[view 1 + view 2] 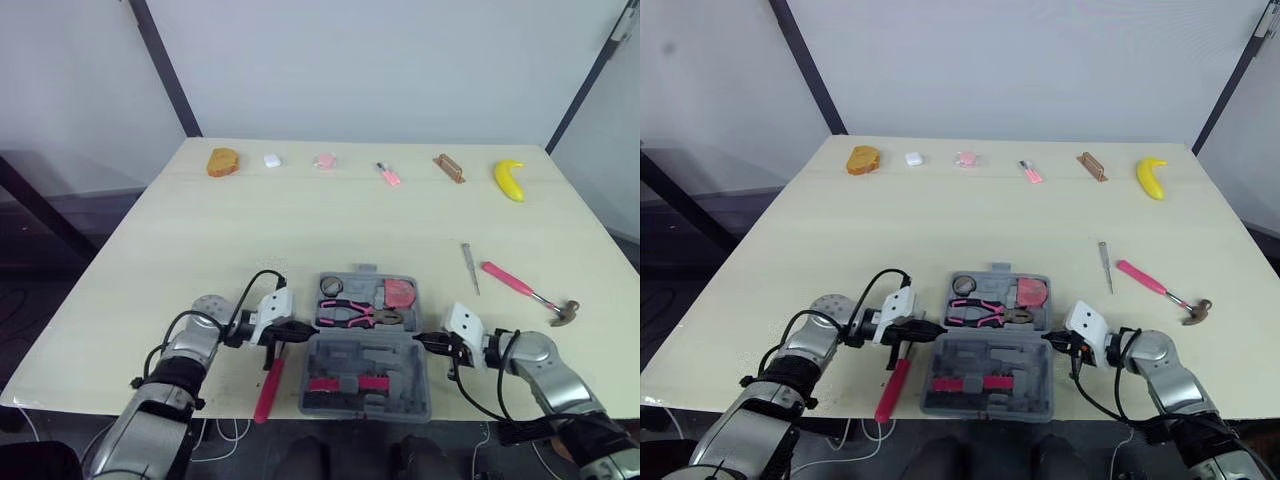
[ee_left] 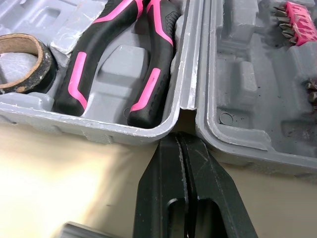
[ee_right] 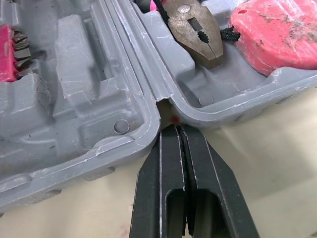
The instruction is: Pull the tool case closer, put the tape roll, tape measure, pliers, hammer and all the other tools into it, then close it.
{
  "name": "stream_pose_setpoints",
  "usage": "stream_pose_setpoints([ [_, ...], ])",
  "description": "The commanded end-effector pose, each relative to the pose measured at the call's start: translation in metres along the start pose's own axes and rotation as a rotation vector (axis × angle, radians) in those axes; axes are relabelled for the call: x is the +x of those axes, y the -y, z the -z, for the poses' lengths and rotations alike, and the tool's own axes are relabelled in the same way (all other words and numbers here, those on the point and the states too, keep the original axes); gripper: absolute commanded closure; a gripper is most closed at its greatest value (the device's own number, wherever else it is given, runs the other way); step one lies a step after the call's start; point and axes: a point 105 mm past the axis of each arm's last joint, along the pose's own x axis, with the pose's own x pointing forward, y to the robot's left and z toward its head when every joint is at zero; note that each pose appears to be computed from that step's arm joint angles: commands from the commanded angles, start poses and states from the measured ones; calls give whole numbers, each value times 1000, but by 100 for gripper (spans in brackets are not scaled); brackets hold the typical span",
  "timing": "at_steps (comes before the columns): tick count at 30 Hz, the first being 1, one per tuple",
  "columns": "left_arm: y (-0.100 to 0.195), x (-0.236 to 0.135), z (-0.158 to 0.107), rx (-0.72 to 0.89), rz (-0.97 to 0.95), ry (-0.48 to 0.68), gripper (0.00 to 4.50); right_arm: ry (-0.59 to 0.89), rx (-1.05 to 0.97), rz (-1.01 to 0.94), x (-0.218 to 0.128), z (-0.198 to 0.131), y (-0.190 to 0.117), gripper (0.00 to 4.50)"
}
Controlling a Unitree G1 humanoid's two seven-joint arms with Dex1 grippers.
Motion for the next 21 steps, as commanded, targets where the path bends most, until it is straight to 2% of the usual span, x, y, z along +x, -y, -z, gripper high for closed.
stream_pose_setpoints([
  [1,-8,5,-2,18,-42,0,450,50,-42,30,2,-15,7,447],
  [21,-15,3,-4,18,-93,0,450,84,-64,89,11,-21,12,447],
])
